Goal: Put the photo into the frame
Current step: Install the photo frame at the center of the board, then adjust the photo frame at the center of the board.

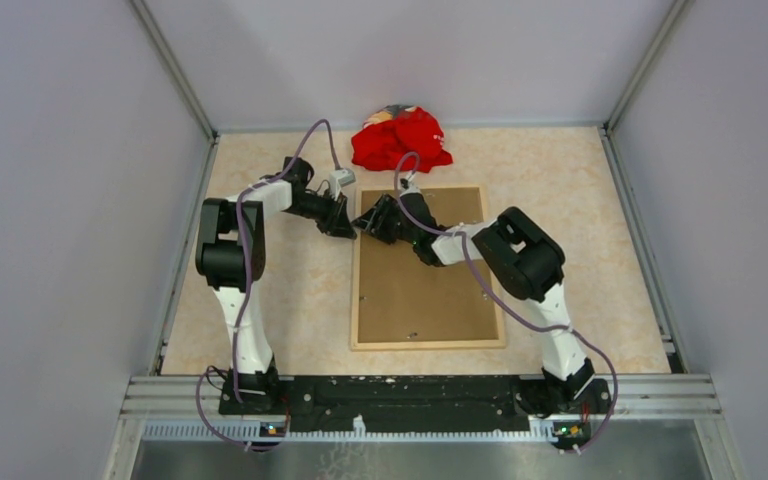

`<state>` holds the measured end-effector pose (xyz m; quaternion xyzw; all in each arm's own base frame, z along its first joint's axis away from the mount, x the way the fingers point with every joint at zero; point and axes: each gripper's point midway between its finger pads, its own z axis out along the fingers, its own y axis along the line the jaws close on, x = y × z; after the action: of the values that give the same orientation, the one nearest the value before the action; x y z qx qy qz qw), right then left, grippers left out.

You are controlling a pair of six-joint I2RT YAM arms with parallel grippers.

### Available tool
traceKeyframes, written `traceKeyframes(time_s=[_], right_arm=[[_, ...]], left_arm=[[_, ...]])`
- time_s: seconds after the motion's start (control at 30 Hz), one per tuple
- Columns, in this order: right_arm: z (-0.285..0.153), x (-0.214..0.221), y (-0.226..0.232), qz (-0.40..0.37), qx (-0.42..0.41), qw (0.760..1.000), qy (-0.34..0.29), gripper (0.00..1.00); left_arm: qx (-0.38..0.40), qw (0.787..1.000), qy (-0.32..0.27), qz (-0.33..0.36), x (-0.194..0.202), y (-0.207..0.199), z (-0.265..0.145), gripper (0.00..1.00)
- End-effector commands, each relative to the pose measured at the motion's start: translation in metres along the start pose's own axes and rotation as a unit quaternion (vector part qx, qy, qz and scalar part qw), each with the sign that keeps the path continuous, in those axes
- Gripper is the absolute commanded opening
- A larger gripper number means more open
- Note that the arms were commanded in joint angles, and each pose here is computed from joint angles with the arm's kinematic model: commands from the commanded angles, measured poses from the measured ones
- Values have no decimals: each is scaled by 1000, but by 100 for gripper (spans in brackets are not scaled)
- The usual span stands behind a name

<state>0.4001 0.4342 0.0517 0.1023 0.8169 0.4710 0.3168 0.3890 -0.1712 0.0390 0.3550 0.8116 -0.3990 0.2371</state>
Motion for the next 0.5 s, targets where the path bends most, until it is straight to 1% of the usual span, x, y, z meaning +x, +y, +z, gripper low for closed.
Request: traceKeyframes(time_s=[0.0, 0.1, 0.2, 0.27, 0.33, 0.4, 0.47], right_arm=[[-13, -1, -8, -8, 28, 1000, -2, 47], [-31, -22, 17, -8, -9, 1000, -7, 52], [-62, -55, 29, -26, -15, 999, -27, 62], [-85, -79, 20, -41, 16, 998, -42, 71], [-113, -103, -1, -53, 66, 994, -66, 80], [-144, -124, -30, -61, 127, 986, -91, 90], [-175, -144, -60, -67, 190, 972, -118, 95]], left_arm=[[-6, 999, 33, 5, 18, -3, 4, 23], [-7, 999, 33, 10, 14, -4, -1, 24], [-15, 999, 35, 23, 10, -2, -12, 25], [-21, 998, 43, 34, 9, -1, -18, 27], [-28, 997, 55, 53, 14, -2, -23, 32], [-43, 993, 74, 76, 24, -3, -26, 36], [-56, 989, 97, 98, 36, -6, -28, 40]])
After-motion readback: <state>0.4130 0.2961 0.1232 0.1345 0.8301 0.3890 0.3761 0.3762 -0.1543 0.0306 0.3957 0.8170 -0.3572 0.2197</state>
